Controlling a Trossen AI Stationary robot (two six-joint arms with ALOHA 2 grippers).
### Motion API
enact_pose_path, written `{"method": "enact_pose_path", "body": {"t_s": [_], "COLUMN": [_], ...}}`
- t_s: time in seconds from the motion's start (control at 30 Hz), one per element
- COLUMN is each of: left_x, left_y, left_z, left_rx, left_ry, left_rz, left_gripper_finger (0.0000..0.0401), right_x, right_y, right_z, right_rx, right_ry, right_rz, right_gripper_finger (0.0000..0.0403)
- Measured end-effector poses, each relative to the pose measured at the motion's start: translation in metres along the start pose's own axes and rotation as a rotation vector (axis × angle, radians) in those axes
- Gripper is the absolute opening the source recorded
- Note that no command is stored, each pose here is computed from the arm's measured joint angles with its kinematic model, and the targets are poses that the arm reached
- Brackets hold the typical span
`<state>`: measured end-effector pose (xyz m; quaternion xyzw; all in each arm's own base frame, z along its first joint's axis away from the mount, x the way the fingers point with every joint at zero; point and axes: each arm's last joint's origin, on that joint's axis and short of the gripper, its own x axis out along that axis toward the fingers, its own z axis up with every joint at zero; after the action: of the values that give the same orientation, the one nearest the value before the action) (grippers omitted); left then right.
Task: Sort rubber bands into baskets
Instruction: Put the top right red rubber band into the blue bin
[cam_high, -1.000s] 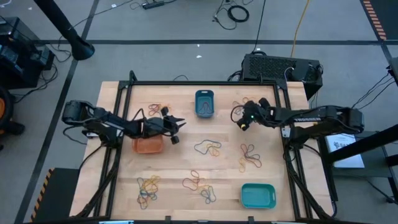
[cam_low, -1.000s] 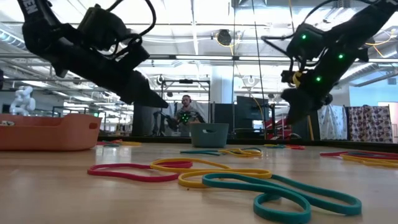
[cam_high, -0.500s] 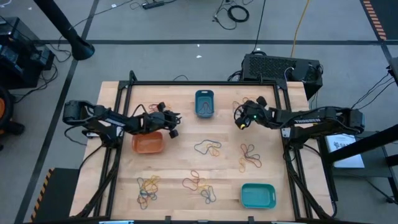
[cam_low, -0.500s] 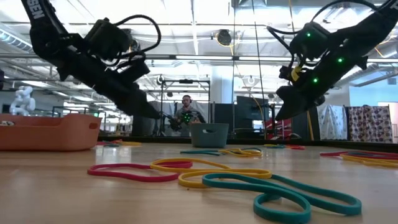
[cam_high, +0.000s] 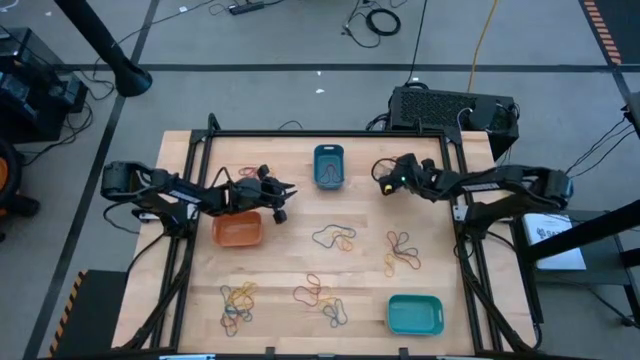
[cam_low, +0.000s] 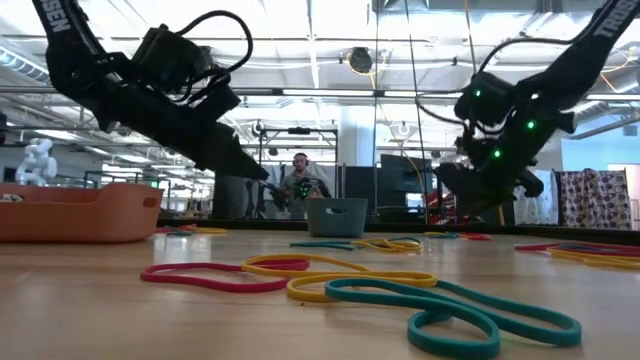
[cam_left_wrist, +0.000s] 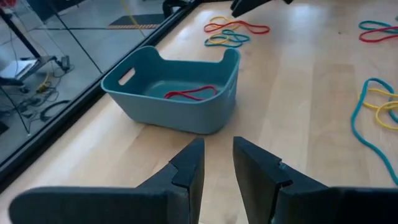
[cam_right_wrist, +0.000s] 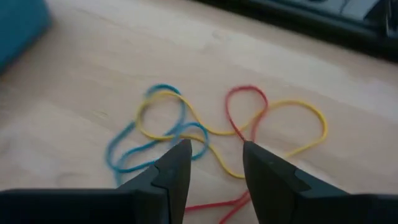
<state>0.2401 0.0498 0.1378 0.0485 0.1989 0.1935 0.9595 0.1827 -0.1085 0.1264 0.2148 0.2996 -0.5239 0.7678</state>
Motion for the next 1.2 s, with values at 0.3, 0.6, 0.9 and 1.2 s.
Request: {"method": "enact_pose_path", "body": {"t_s": [0.3,0.6,0.9,1.2], "left_x": [0.0,0.0,-0.003,-0.016], "left_y": [0.0,0.0,0.0,0.004], "left_z": [-0.001,-0.001,-0.002,0.004], "left_rx": [-0.029,-0.029,-0.016,-0.014], "left_ry": [0.005,0.009,0.04,0.073], "left_rz": [-0.003,-0.004,-0.006,-0.007], "left_gripper_finger": [0.0093,0.0093,0.0093,0.0093], "right_x": [0.022,0.037,0.032,0.007], "right_y": [-0.016,-0.021,-0.022,-0.02], "right_z": [0.001,-0.002,0.001,0.03], "right_rx": [0.022,-0.002,-0.093,-0.106], "right_ry": [0.043,0.112,0.115,-0.039], "right_rz": [-0.085,-0.039,-0.011,0.046], "right_gripper_finger": [0.0139,0.0136,0.0012,0.0002]}}
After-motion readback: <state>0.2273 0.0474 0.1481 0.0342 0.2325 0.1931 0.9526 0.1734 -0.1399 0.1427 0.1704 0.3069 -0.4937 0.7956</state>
